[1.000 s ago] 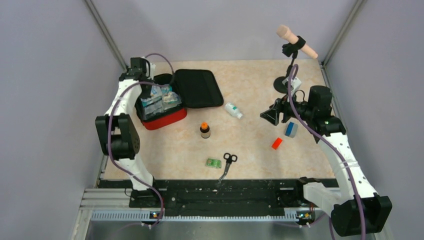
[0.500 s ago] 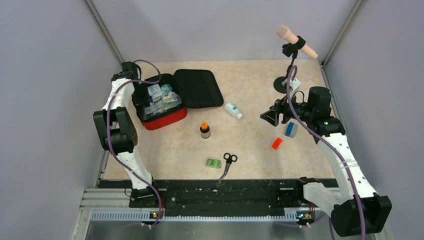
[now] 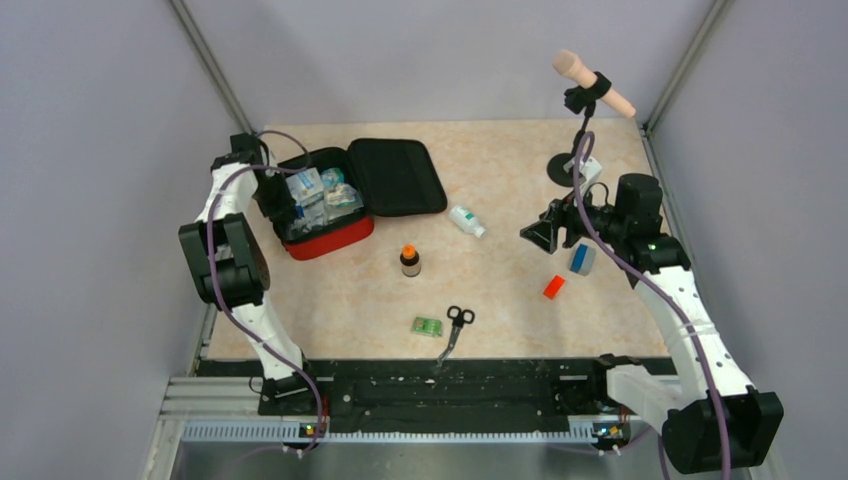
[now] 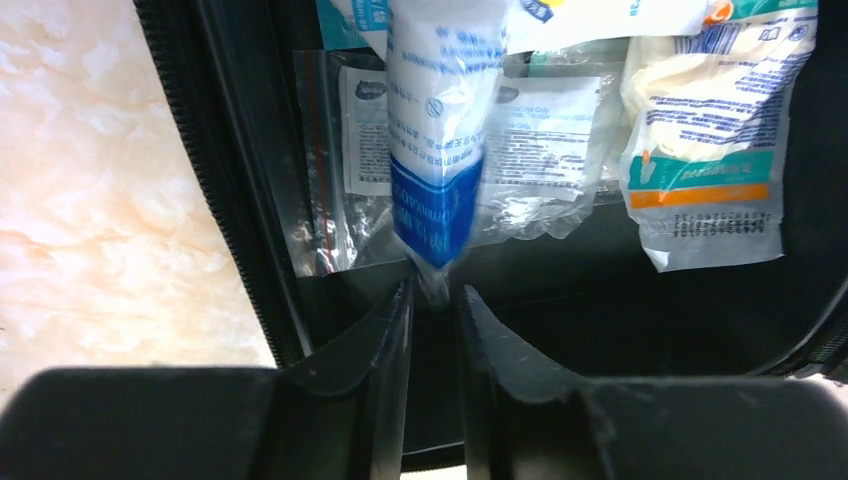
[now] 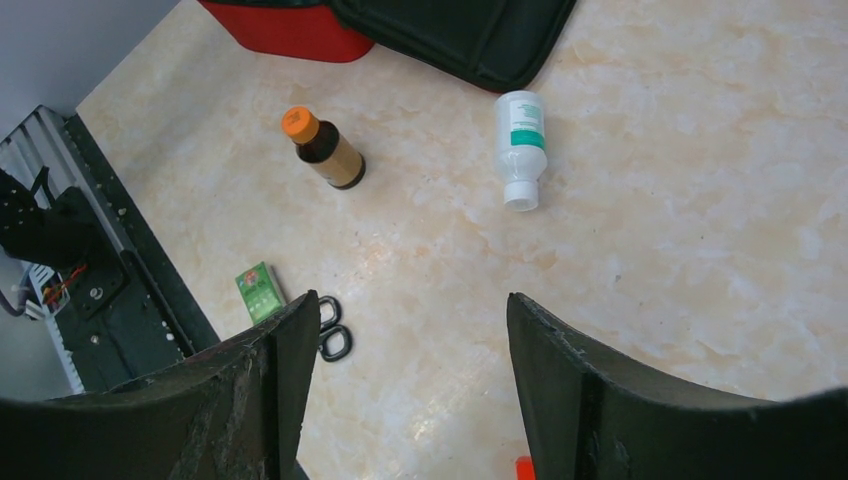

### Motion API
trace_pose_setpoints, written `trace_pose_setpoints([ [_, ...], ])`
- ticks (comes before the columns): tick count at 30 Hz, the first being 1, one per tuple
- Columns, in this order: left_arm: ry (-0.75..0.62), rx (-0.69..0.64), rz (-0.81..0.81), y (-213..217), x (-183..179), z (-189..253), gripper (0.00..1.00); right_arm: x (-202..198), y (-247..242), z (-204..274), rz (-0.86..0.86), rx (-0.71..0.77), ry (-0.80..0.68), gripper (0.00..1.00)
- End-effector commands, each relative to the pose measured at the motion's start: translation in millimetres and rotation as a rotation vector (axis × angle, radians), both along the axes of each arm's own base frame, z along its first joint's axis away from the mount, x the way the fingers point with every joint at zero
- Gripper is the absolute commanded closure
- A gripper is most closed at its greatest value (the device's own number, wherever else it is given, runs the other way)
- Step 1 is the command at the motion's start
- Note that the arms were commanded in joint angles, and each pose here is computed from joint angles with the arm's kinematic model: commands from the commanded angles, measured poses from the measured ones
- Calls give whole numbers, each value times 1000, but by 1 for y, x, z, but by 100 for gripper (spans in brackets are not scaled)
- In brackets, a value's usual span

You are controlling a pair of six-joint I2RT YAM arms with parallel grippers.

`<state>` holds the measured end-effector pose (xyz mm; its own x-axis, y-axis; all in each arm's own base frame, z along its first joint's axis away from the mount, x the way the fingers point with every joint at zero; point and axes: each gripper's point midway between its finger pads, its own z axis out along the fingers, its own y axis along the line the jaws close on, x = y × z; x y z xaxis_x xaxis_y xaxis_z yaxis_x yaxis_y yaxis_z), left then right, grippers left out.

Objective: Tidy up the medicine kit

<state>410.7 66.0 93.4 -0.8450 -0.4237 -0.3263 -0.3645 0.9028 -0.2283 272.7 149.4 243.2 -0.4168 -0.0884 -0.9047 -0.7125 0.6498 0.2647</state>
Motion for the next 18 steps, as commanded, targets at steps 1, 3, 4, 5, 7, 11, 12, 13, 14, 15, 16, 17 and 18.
trace_pose_setpoints([
  [1, -72, 5, -28, -1, 5, 23, 54, -2, 1, 15, 8, 7, -60, 32],
  [3, -86, 17, -42, 0, 5, 28, 41, -2, 0, 14, 7, 6, -59, 31],
  [4, -96, 22, -48, 0, 5, 32, 40, -1, 0, 14, 6, 5, -60, 31],
  [5, -113, 32, -55, 0, 5, 39, 39, -1, 0, 14, 4, 5, -61, 31],
  [7, -173, 58, -58, 2, 6, 57, 38, -1, 0, 14, 5, 5, -60, 31],
  [11, -423, 139, -58, 2, 8, 115, 36, 2, 1, 11, 7, 6, -55, 28],
  [12, -500, 170, -52, 4, 13, 130, 35, 3, 1, 10, 6, 5, -55, 26],
  [13, -564, 200, -46, 5, 15, 143, 33, 5, 1, 10, 3, 4, -56, 25],
  [14, -613, 231, -41, 5, 16, 152, 32, 6, 0, 9, 2, 3, -55, 23],
  [15, -663, 266, -38, 4, 17, 162, 28, 7, 0, 10, 0, 2, -54, 21],
  [16, -711, 286, -28, 2, 19, 172, 22, 7, 1, 10, 2, 4, -54, 19],
  [17, -758, 289, -27, -2, 19, 180, 15, 8, 1, 10, 2, 5, -52, 17],
  [18, -813, 281, -39, -10, 19, 187, 3, 8, 1, 10, 2, 7, -52, 14],
])
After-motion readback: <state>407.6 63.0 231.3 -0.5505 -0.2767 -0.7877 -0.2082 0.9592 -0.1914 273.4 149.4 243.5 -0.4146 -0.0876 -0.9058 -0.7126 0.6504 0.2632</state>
